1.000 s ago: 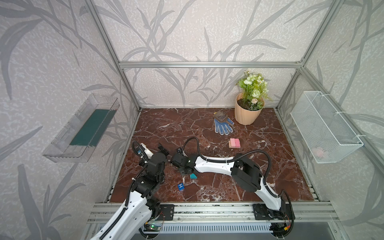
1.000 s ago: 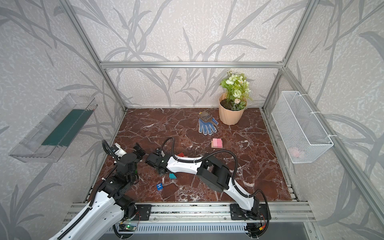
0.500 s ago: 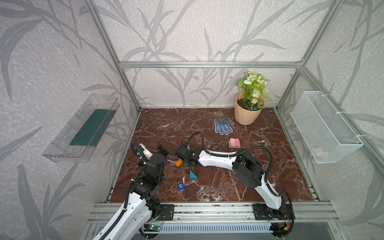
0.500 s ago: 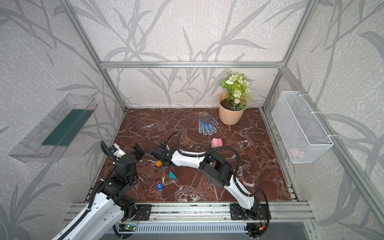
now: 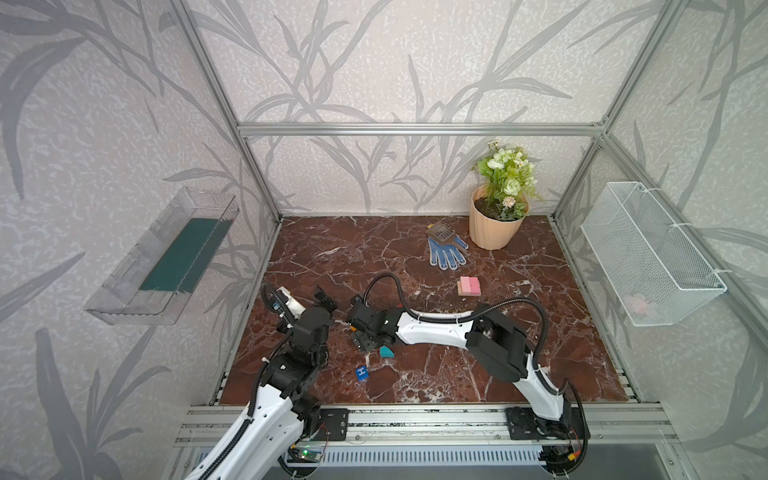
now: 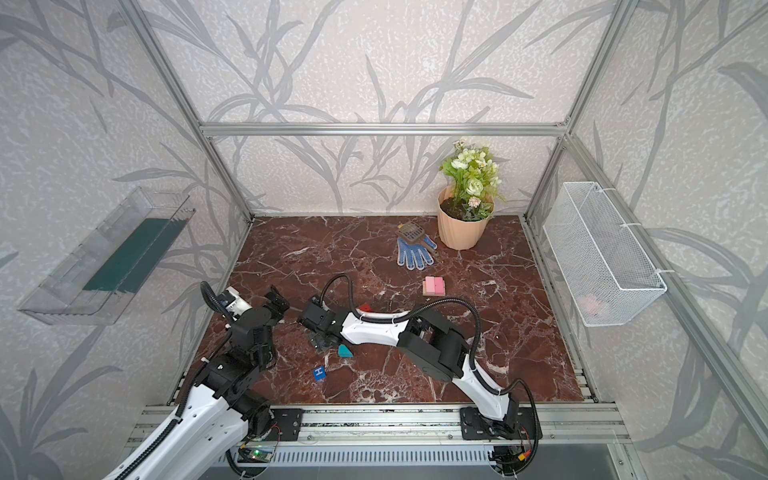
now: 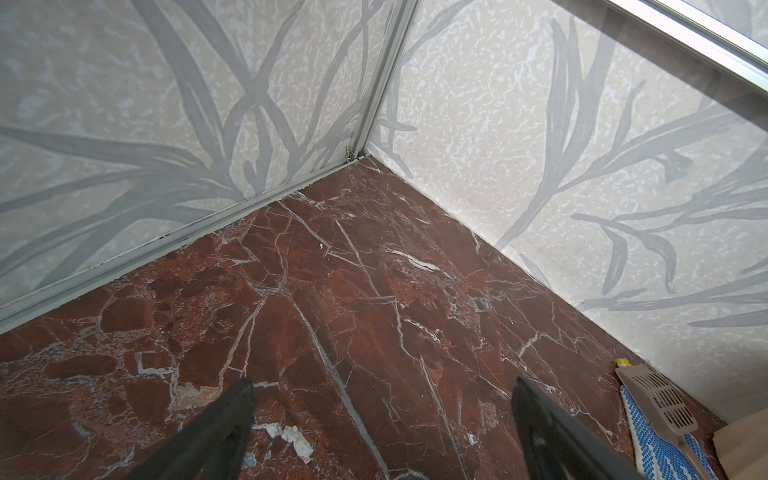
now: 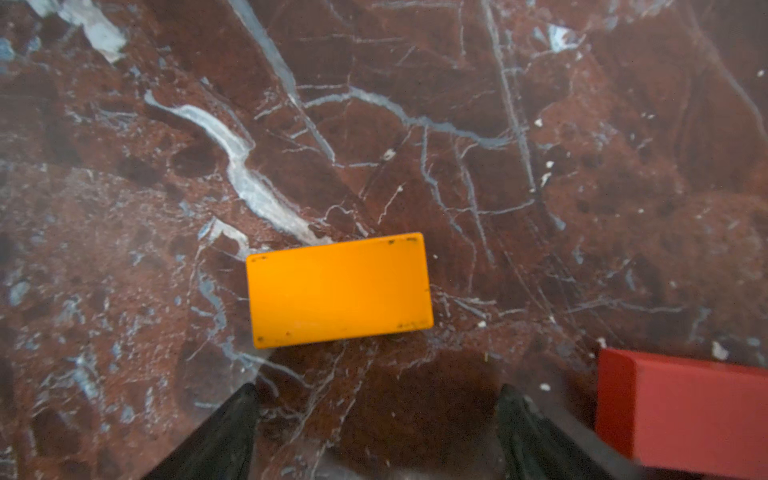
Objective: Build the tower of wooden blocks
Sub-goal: 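Close the right gripper on the orange block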
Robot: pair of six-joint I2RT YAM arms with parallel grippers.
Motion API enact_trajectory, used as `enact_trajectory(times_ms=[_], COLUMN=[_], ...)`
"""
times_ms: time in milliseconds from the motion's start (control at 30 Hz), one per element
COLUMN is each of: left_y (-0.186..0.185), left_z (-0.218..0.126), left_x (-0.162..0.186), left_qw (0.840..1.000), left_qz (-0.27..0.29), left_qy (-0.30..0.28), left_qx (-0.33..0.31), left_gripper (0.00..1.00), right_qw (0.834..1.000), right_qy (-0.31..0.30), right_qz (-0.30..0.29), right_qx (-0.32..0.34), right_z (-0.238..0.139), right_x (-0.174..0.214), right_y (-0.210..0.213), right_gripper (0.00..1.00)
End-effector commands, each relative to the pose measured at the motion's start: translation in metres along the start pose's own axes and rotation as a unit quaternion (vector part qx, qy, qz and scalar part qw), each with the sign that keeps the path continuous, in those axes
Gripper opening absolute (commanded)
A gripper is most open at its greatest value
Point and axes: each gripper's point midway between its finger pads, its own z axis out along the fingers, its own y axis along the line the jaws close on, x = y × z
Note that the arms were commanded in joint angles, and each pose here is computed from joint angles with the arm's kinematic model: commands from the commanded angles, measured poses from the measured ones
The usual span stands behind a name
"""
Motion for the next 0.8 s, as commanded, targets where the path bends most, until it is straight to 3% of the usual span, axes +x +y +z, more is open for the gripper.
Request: enact_trajectory(times_ms=[0, 433, 767], left_y=[0.007, 0.006, 0.006], left_z=[0.0, 0.0, 0.0], left_x=[-0.001, 0.0, -0.001], left_qw=[1.0, 1.0, 1.0], left_qz=[-0.008, -0.012, -0.013], left_qy=[-0.008, -0.007, -0.008], left_qx=[-0.013, -0.01, -0.009], left_gripper=[0.97, 0.97, 0.97], right_qw=[1.0, 0.999, 0.998], right_qy=[0.014, 0.03, 0.044], right_qz=[-0.019, -0.022, -0.029], right_qx=[0.011, 0.028, 0.024], right_z=[0.0, 0.025, 0.041], right_x=[0.001, -0.007, -0.01], right_y=[0.002, -0.003, 0.004], right_gripper=[0.91, 0.92, 0.73])
